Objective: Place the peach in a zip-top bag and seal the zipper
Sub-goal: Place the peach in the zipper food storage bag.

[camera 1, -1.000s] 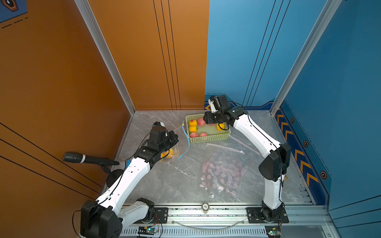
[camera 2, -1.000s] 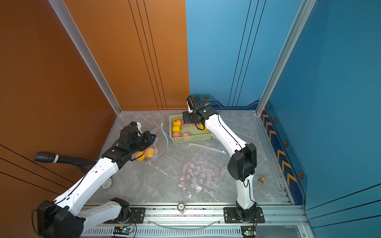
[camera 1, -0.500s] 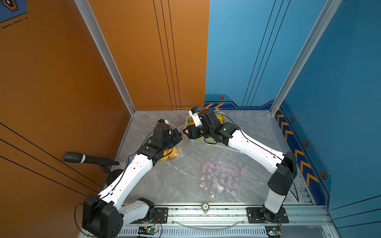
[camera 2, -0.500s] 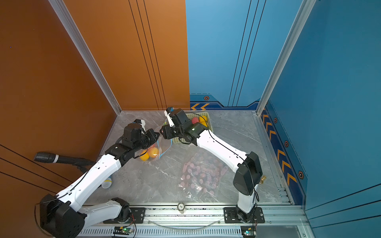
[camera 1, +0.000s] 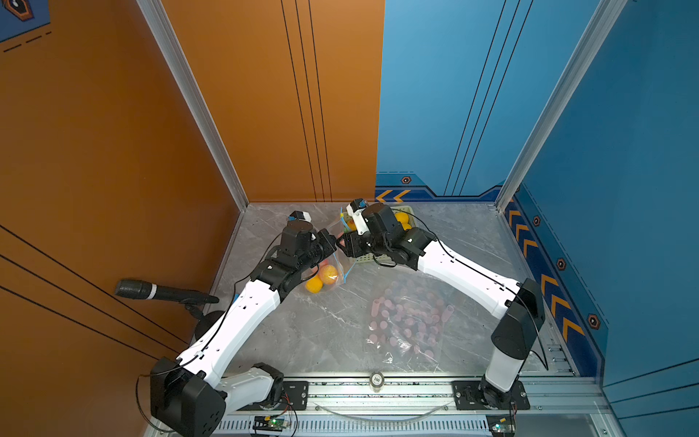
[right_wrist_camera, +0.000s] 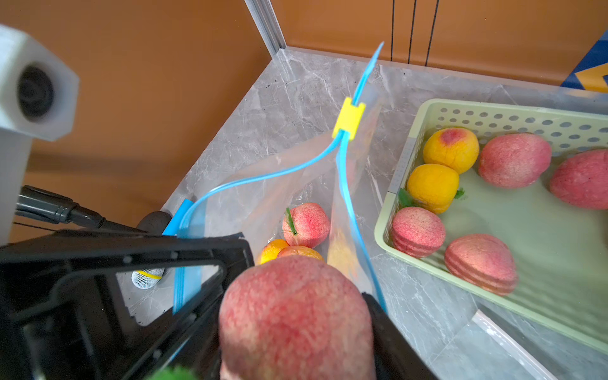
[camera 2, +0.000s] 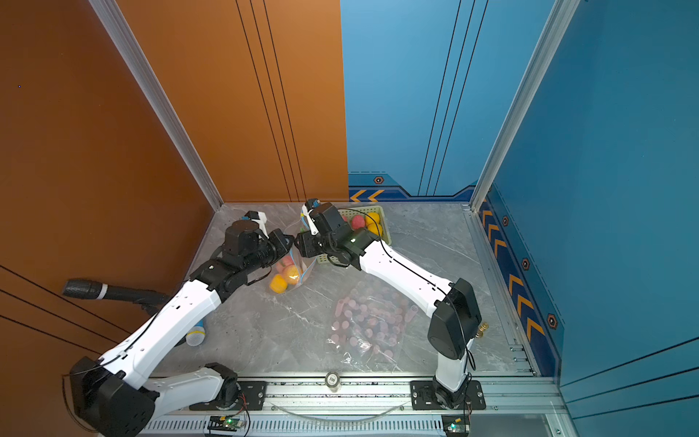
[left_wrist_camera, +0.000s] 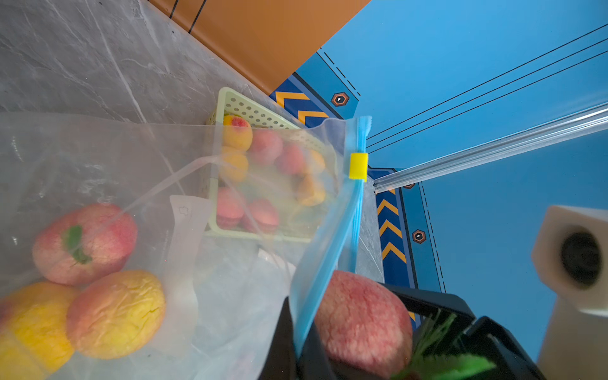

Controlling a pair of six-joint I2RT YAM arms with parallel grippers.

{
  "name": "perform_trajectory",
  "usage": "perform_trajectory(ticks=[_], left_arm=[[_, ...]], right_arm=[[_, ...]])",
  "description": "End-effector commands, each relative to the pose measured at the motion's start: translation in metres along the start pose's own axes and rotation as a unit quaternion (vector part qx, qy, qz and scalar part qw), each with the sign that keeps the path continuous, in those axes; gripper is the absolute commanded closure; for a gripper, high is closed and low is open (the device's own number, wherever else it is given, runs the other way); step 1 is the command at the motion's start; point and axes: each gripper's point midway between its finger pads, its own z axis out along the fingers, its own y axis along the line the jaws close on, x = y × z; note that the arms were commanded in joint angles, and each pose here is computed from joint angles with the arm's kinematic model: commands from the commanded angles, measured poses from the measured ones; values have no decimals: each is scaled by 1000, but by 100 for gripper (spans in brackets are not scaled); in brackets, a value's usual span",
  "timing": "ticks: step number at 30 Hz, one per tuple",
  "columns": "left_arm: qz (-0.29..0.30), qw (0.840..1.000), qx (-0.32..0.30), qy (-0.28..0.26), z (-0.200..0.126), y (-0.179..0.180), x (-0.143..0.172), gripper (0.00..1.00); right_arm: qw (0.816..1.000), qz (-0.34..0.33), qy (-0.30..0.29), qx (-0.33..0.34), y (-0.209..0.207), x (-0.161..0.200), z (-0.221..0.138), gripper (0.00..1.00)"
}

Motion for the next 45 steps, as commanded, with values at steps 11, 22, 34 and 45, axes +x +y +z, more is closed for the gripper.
perform_trajectory(ticks=[11, 22, 34, 45], left_arm=[[3, 1000, 24, 0, -5, -16, 0, 100], [-2, 1000, 26, 3, -2, -16, 1, 100], [-10, 1000, 13, -8, 0, -9, -1, 100], [-15, 1000, 8, -18, 0, -7, -8, 100]], right_arm=[[1000, -1, 2, 29, -7, -1, 2, 36], [999, -16, -8, 28, -2, -6, -8, 24], [999, -15, -40, 33, 8, -19, -47, 30], [990, 105, -28, 86, -28, 14, -74, 49]])
